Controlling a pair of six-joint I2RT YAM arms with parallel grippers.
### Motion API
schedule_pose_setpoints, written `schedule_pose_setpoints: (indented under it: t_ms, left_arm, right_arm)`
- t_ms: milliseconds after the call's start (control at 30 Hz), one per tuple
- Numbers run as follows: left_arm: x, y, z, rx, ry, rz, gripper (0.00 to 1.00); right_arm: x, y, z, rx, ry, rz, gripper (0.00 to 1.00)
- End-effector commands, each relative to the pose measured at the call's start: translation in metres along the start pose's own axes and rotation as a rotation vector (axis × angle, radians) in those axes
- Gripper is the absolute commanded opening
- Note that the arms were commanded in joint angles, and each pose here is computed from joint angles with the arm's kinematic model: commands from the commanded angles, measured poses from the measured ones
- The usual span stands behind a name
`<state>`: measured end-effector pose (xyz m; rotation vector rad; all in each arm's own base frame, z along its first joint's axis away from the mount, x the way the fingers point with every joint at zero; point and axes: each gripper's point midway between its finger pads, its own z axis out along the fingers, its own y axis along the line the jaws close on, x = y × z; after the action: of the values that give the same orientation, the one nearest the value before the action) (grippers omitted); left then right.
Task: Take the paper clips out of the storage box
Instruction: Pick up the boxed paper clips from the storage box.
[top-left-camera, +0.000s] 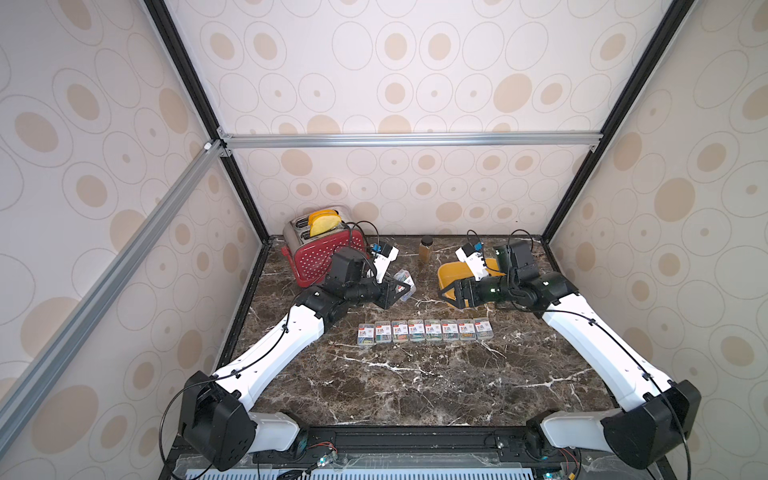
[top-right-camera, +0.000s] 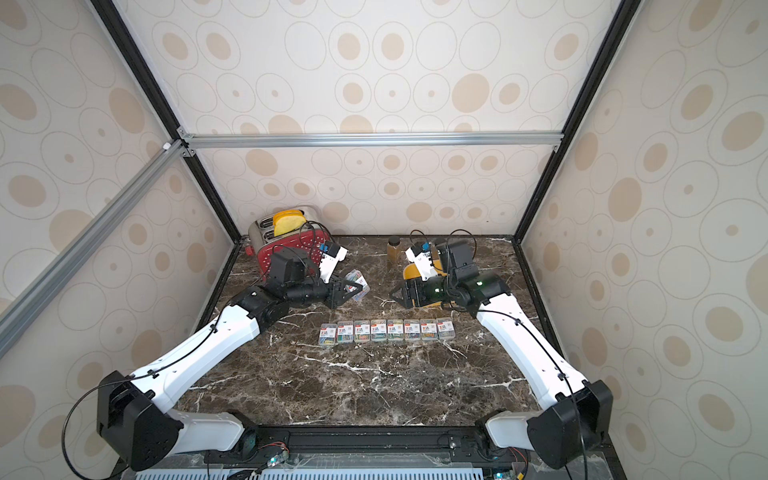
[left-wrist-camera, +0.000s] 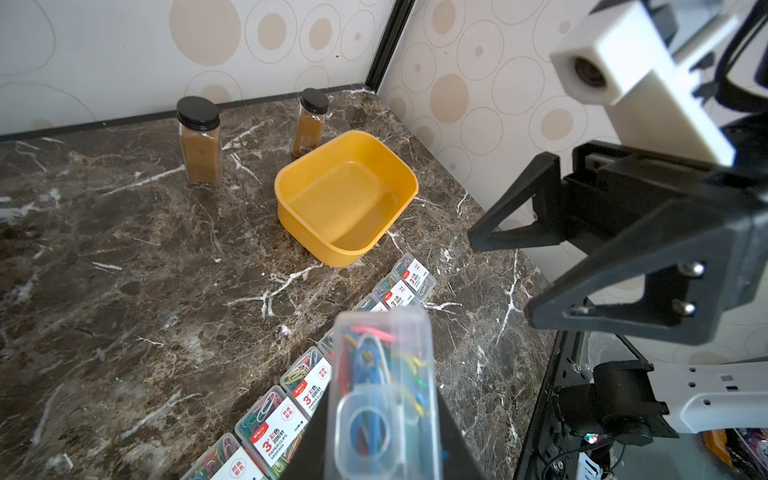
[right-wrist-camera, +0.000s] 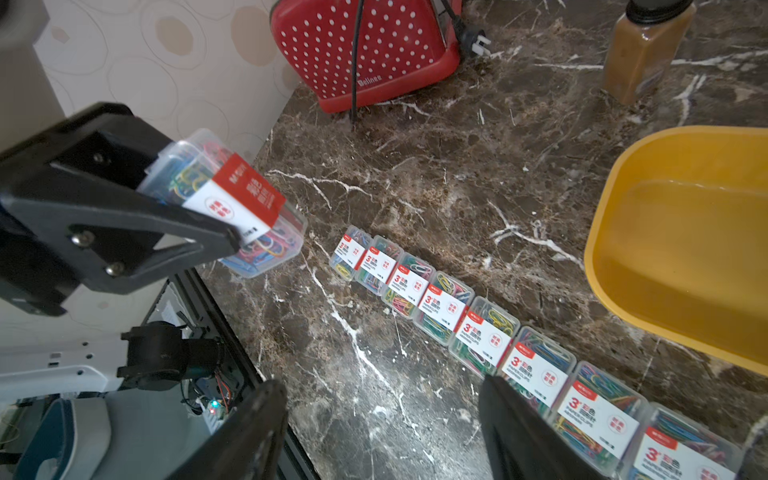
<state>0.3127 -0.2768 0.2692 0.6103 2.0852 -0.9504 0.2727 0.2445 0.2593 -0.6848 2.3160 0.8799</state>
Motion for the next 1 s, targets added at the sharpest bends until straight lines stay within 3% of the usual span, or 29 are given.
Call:
schedule_pose_setpoints:
  t_ms: [0, 167, 267, 533, 967]
  left_arm:
    - [-0.013, -0.007, 0.004, 0.050, -0.007, -0.084, 0.00]
    - [-0.015, -0.006, 0.028, 0.121, 0.076, -0.264, 0.00]
    - [-0.022, -0.007, 0.036, 0.160, 0.034, -0.330, 0.00]
    - [-0.024, -0.005, 0.046, 0.184, 0.020, -0.388, 0.00]
    - [-0.021, -0.013, 0.060, 0.211, 0.034, -0.397, 0.00]
  right_arm:
    - [0.013, -0.005, -0.003, 0.071, 0.010, -0.104, 0.77]
    - [0.028, -0.004, 0.001, 0.098, 0.005, -0.177, 0.77]
    - [0.032, -0.003, 0.004, 0.103, -0.002, -0.207, 0.77]
    - [0.019, -0.003, 0.017, 0.145, -0.074, -0.302, 0.82]
    - [-0.014, 0.013, 0.036, 0.073, -0.105, -0.348, 0.88]
